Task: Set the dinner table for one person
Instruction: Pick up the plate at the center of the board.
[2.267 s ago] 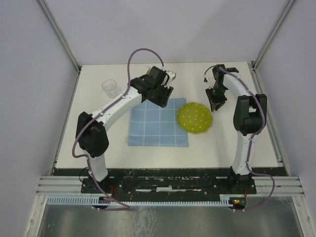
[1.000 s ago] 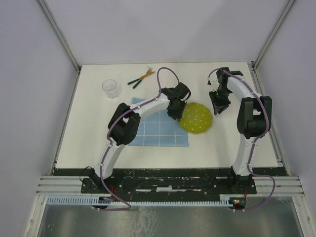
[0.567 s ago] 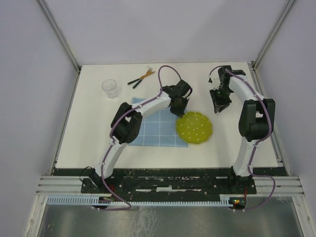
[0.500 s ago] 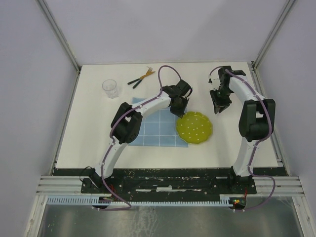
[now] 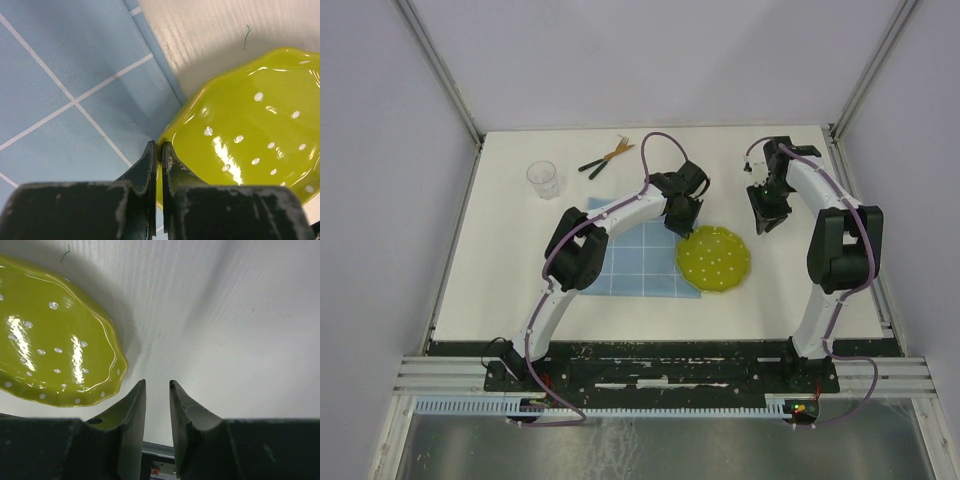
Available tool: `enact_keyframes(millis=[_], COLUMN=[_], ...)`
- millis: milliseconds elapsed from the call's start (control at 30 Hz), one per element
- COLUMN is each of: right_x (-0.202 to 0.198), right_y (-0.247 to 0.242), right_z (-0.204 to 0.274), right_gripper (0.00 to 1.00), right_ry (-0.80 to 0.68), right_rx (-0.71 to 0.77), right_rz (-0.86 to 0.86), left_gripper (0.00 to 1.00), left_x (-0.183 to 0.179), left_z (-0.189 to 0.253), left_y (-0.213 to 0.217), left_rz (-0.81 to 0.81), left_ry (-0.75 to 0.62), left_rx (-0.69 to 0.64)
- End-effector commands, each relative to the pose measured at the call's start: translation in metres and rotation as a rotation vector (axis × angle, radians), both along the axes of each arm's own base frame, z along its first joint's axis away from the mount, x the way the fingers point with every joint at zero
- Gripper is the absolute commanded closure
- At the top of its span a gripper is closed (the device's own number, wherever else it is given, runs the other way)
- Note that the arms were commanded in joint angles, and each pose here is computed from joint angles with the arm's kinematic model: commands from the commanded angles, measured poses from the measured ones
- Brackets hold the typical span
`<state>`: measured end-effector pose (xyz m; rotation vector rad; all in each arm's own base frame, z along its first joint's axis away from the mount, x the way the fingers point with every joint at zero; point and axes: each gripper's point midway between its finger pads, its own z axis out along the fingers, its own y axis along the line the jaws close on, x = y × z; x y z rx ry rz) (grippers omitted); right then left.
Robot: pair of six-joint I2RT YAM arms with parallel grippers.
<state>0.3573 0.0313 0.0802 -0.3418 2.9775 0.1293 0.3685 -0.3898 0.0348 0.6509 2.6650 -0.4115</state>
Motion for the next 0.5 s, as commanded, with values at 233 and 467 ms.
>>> enact_keyframes(millis=[233, 467], right_x=[-0.009, -0.022], right_y=[0.017, 0.026], right_z=[0.007, -0.013], right_gripper=[0.67, 0.64], right_ry=[0.015, 0.079], right_rx=[0.103, 0.145], right_rz=[-0.007, -0.013], left_gripper=[0.97, 0.97], left_x=[-0.003, 0.005], left_z=[0.062, 0.055], left_y=[0.014, 0.024], left_rz=[-0.071, -0.051], left_ry=[-0.086, -0.082], left_rx=[-0.024, -0.010])
